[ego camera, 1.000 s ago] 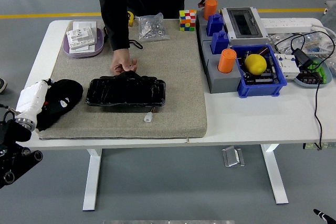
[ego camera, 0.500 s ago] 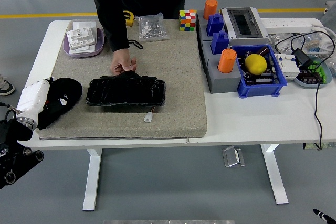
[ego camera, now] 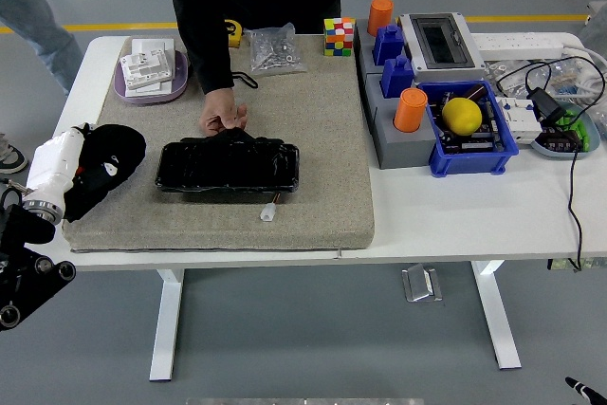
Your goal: Pick the rag up,wipe the panel,place it on the desk
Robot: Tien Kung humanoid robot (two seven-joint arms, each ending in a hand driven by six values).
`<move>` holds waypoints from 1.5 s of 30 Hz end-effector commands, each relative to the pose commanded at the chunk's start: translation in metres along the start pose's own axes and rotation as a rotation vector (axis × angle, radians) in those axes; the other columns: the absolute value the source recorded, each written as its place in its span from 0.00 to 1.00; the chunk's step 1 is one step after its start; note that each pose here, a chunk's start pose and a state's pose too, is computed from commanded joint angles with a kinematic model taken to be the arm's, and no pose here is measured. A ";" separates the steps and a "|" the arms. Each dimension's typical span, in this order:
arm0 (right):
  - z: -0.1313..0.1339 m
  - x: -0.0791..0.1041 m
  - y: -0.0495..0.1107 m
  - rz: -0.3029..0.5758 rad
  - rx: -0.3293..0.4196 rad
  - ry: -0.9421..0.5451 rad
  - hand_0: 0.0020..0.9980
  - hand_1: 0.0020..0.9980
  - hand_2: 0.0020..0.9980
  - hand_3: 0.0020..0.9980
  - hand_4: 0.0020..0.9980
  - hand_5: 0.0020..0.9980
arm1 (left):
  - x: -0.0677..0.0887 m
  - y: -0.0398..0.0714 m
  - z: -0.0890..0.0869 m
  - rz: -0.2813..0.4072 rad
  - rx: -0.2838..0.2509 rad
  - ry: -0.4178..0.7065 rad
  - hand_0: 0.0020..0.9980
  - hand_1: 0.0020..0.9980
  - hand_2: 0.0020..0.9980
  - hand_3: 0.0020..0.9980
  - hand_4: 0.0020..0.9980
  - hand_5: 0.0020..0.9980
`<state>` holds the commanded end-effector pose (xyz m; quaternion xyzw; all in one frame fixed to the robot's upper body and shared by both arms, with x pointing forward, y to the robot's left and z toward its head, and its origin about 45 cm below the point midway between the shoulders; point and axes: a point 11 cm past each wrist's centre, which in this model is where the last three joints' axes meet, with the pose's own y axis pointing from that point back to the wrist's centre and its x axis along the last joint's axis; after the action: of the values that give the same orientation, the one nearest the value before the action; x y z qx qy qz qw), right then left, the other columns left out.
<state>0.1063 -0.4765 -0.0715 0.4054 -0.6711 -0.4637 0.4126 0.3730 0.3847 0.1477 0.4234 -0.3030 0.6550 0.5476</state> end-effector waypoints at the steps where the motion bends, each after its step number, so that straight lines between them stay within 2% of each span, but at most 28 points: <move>1: 0.000 0.000 0.000 0.000 0.000 0.000 0.77 0.60 0.71 0.65 1.00 0.59 | 0.001 0.000 0.000 0.002 0.000 0.006 0.22 0.11 0.63 0.63 0.43 0.00; 3: 0.001 0.000 0.000 0.000 0.000 0.000 0.77 0.60 0.71 0.65 1.00 0.59 | 0.002 0.000 0.001 0.006 -0.001 0.014 0.22 0.11 0.63 0.63 0.43 0.00; 4: 0.001 0.000 0.000 0.000 -0.001 0.001 0.77 0.60 0.71 0.65 1.00 0.59 | 0.003 0.000 0.002 0.008 -0.009 0.016 0.22 0.11 0.53 0.52 0.41 0.00; 10: 0.000 0.000 0.000 0.001 0.000 0.004 0.77 0.60 0.71 0.65 1.00 0.59 | 0.001 0.003 0.012 -0.006 -0.028 0.009 0.21 0.11 0.53 0.52 0.41 0.00; 17: -0.001 0.001 0.000 0.003 0.002 0.011 0.77 0.60 0.71 0.65 1.00 0.59 | -0.001 0.000 0.041 -0.004 -0.070 0.009 0.21 0.11 0.52 0.51 0.40 0.00; 23: 0.000 0.001 0.000 0.002 0.001 0.015 0.77 0.60 0.71 0.64 1.00 0.59 | -0.005 0.000 0.057 0.001 -0.095 0.022 0.21 0.11 0.53 0.51 0.40 0.00; 26: 0.000 0.002 0.000 0.003 0.001 0.016 0.77 0.60 0.71 0.64 1.00 0.59 | -0.008 0.001 0.061 -0.003 -0.097 0.026 0.21 0.11 0.53 0.51 0.40 0.00; 27: 0.000 0.002 0.000 0.003 0.001 0.016 0.77 0.60 0.71 0.65 1.00 0.59 | -0.009 0.001 0.061 -0.005 -0.097 0.027 0.21 0.11 0.53 0.52 0.37 0.00; 39: -0.001 0.003 0.000 0.004 0.007 0.010 0.77 0.60 0.71 0.65 1.00 0.59 | -0.014 0.004 0.067 -0.026 -0.109 0.005 0.21 0.10 0.53 0.52 0.36 0.00; 45: -0.003 0.004 0.001 0.005 0.012 0.010 0.77 0.60 0.71 0.64 1.00 0.59 | -0.021 0.004 0.074 -0.048 -0.125 -0.003 0.20 0.10 0.53 0.51 0.36 0.00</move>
<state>0.1078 -0.4812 -0.0691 0.4086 -0.6727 -0.4568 0.4146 0.3862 0.3103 0.1631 0.3965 -0.3337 0.6211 0.5880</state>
